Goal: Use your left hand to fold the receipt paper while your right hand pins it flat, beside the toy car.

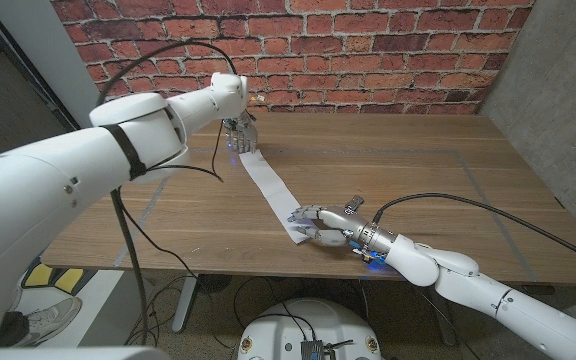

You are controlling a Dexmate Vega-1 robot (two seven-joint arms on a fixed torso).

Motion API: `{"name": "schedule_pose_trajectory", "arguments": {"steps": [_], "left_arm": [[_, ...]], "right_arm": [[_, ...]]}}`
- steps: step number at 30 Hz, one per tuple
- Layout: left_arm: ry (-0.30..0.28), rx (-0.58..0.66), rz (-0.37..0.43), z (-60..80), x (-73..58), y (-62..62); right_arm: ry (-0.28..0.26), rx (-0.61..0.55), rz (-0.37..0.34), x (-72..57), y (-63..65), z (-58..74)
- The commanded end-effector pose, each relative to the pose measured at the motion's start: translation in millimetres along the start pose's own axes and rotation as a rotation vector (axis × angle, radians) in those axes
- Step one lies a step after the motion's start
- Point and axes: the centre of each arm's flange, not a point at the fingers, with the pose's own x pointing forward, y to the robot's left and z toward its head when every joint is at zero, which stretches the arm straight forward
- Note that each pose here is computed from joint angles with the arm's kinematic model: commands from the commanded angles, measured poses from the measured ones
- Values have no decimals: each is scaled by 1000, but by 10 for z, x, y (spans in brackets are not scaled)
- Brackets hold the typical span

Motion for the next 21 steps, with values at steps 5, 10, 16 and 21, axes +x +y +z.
{"name": "schedule_pose_trajectory", "arguments": {"steps": [5,10,16,21], "left_arm": [[-24,25,113,91,136,-56],[-46,-4,82,85,133,-81],[-91,-35,83,101,138,-81],[-112,-53,104,107,146,-68]], "right_arm": [[2,4,-7,-50,-29,-35],[0,7,-8,-50,-36,-42],[-4,9,-13,-47,-43,-51],[-6,12,-20,-45,-48,-58]]}}
